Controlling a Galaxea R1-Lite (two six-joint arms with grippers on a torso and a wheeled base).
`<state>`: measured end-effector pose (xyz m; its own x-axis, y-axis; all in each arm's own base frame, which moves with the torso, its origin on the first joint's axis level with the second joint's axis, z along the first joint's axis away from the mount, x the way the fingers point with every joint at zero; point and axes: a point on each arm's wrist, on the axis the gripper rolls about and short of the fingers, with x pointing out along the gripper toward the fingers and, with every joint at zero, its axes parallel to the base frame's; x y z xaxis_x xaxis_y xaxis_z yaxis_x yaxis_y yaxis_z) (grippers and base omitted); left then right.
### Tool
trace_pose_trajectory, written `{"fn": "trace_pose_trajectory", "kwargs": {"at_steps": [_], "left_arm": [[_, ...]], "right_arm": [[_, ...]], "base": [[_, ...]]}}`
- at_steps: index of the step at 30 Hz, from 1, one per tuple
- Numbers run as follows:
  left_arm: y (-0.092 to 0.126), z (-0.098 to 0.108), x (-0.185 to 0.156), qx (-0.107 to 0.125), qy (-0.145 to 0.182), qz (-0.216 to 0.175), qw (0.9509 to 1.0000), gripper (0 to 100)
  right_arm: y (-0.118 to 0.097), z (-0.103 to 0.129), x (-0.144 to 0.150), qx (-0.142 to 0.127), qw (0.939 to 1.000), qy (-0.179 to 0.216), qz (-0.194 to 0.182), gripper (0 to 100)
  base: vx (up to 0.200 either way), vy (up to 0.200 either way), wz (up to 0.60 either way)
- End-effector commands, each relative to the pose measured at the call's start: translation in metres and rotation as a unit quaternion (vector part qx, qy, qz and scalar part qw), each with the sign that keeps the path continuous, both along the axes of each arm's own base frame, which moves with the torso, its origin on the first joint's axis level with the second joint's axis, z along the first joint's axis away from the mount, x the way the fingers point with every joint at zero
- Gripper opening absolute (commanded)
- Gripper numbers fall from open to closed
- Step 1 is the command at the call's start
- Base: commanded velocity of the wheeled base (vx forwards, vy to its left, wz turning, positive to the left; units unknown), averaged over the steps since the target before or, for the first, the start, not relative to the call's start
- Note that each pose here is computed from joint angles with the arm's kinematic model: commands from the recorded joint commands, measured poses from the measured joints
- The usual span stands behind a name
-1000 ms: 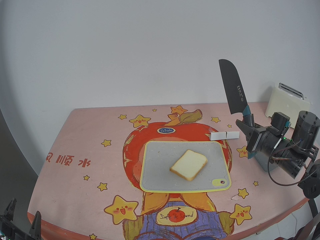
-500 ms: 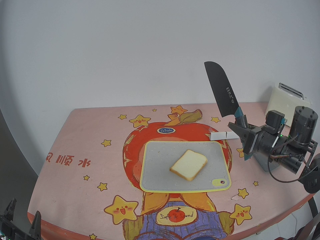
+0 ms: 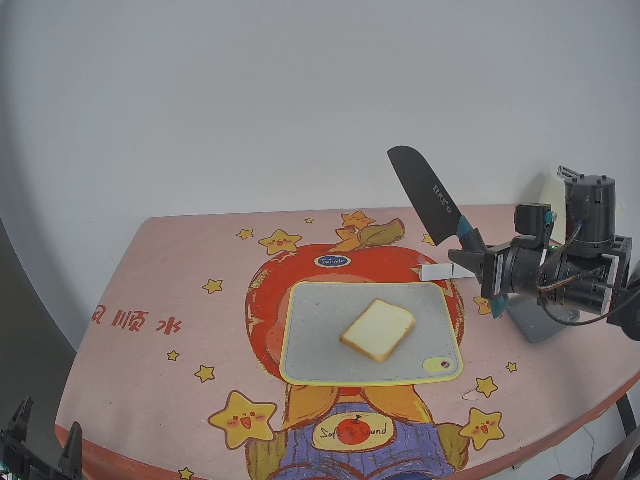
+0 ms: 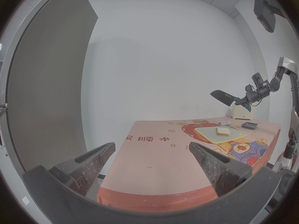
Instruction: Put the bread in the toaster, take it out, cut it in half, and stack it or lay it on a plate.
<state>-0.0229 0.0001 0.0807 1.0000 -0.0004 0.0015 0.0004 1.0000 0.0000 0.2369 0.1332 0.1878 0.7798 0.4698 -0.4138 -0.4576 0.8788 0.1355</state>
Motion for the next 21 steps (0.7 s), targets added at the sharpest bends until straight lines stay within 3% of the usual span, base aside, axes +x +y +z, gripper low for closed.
{"fn": "trace_pose_trajectory", "kwargs": {"at_steps": [1,8,21], "left_arm": [[0.000,-0.005,0.000,0.000,0.003,0.000,1.0000,100],[0.000,-0.005,0.000,0.000,0.003,0.000,1.0000,100],[0.000,-0.005,0.000,0.000,0.003,0.000,1.0000,100]], "right_arm": [[0.010,0.014,-0.006,-0.009,0.9997,-0.005,0.023,0],[0.020,0.012,-0.027,-0.060,0.9946,0.064,0.055,0],[0.016,-0.010,-0.041,-0.101,0.9897,0.084,0.058,0]], "base": [[0.000,0.000,0.00],[0.000,0.000,0.00],[0.000,0.000,0.00]]}}
